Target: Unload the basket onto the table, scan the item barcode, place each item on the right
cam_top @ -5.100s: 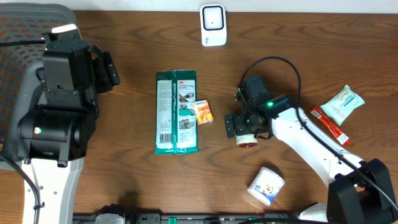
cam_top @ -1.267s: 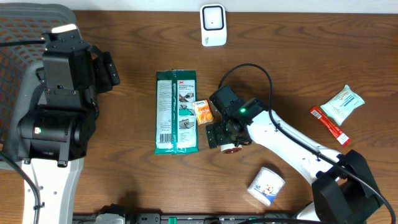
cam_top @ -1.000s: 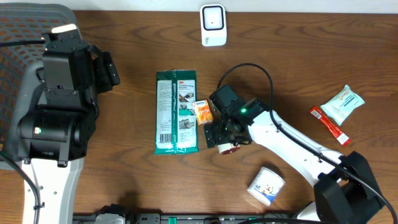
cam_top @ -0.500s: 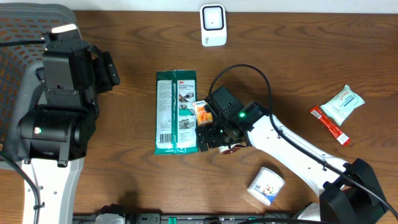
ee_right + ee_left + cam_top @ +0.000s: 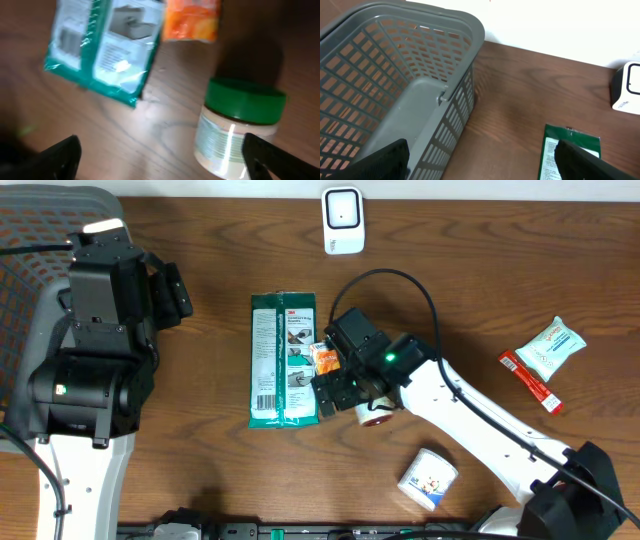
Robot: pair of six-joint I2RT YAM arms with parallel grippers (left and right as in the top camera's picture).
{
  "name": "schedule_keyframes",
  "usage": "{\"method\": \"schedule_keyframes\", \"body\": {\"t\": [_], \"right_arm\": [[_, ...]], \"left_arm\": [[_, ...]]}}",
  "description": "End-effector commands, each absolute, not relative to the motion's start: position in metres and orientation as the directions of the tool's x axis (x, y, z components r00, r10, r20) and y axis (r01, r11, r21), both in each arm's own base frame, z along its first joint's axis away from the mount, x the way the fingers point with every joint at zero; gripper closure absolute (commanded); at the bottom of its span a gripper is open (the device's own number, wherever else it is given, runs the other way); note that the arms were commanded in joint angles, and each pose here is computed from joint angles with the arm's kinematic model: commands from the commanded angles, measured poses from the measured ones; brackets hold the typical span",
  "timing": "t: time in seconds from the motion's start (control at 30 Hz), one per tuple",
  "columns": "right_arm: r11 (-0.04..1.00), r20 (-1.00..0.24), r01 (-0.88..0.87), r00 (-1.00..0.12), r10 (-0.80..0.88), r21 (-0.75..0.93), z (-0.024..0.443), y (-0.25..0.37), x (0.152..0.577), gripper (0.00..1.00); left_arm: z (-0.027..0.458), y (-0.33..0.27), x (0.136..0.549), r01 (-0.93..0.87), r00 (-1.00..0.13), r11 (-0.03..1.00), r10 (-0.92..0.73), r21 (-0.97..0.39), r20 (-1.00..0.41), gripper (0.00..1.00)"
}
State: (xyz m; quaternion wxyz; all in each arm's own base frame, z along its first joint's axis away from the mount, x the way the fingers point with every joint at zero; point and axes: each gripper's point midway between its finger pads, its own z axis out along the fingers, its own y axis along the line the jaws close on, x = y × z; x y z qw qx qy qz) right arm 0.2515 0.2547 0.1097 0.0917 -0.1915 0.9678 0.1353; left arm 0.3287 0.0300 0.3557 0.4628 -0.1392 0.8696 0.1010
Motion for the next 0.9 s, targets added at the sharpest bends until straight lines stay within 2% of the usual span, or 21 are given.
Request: {"method": "schedule_keyframes", "body": {"t": [0.0,0.1,0.13,0.17,0.33,0.53,0.87], "right_arm": [[0.79,-0.279,-0.541,-0.837,-0.471,0.289,0.126,0.272,0.241,0.25],[0.883,-0.255,-0.391,-0.91,-0.328,0.258,0.123,0.263,0.25,0.45],[0.904,-0.255,-0.358,-0.92,-0.299,0.233,0.122,0.259,0.252,0.5],[0.92,-0.259,-0.338,-0.923,-0.283,0.198,0.12,0.255,0.253,0.51],[0.959,-0.31,-0.282,-0.913,-0.266,0.007,0.118,0.243,0.247,0.44],[0.954,-0.406,-0.207,-0.87,-0.281,-0.217,0.124,0.23,0.239,0.43],[0.917,-0.303,-0.167,-0.909,-0.285,-0.362,0.083,0.216,0.232,0.35]], "left_arm": [[0.359,0.033,0.329,-0.353,-0.522,0.935,-0.158,0.044,-0.838,0.08],[0.359,0.033,0.329,-0.353,-0.522,0.935,-0.158,0.044,-0.838,0.08],[0.359,0.033,0.329,-0.353,-0.522,0.935,-0.158,0.044,-0.838,0.08],[0.359,0.033,0.329,-0.353,-0.522,0.935,-0.158,0.044,-0.838,0.08],[0.359,0.033,0.329,-0.353,-0.522,0.935,-0.158,0.044,-0.838,0.08],[0.359,0.033,0.329,-0.353,-0.522,0.935,-0.158,0.044,-0.838,0.08],[0.359,0.033,0.329,-0.353,-0.522,0.935,-0.158,0.044,-0.838,0.08]]}}
